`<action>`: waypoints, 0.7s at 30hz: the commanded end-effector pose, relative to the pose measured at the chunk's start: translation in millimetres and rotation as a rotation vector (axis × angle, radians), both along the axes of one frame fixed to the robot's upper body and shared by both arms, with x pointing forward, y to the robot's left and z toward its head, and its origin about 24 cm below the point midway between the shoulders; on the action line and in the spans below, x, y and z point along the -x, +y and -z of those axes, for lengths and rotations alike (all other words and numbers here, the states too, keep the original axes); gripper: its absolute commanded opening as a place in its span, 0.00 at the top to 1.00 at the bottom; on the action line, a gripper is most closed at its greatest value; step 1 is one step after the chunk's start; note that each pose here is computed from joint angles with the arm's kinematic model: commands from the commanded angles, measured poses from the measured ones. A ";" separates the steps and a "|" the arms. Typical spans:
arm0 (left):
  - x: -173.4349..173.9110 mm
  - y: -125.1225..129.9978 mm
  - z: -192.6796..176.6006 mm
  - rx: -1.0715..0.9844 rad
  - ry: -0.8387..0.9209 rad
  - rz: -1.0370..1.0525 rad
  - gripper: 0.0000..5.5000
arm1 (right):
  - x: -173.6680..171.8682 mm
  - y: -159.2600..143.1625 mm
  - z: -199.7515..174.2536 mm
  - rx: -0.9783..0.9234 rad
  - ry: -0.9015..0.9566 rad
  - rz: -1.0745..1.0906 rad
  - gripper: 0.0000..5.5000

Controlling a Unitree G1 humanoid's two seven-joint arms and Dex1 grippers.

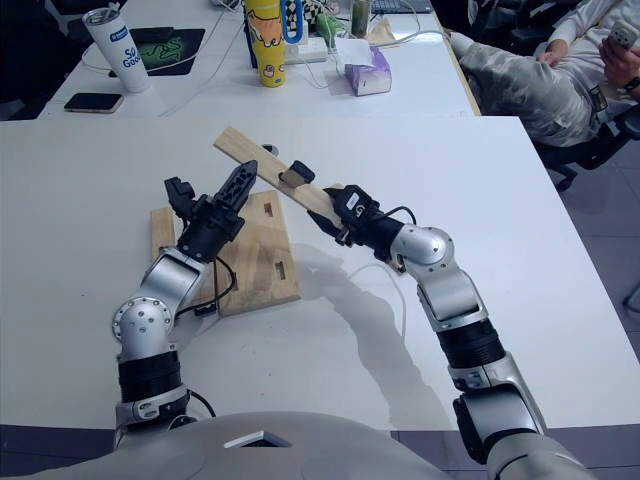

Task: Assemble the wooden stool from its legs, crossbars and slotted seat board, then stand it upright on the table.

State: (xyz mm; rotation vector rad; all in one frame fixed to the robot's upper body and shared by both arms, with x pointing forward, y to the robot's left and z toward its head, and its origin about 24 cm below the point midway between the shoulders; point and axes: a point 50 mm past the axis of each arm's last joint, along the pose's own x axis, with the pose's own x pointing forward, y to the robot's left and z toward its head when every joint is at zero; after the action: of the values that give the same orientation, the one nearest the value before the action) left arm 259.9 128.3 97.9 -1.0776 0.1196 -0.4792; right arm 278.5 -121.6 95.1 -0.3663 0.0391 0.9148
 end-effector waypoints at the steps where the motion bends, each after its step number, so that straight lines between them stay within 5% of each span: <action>1: -2.6 -2.9 -5.5 0.029 -0.017 -0.007 0.37 | 5.7 4.8 -7.0 -0.049 -0.006 -0.066 0.62; 4: -3.1 -4.9 -9.2 0.027 -0.042 -0.005 0.37 | 8.7 4.9 -7.3 -0.081 0.033 -0.093 0.62; 21: -9.1 -8.5 -15.9 0.005 -0.110 0.017 0.81 | 13.6 0.1 -14.7 -0.167 0.129 -0.180 0.62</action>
State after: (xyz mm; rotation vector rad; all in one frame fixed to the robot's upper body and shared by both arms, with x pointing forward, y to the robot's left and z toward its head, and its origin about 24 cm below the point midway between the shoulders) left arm 267.6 122.5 109.5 -1.0672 0.0435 -0.5243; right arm 262.1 -121.6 101.4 -0.1721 0.0822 1.1191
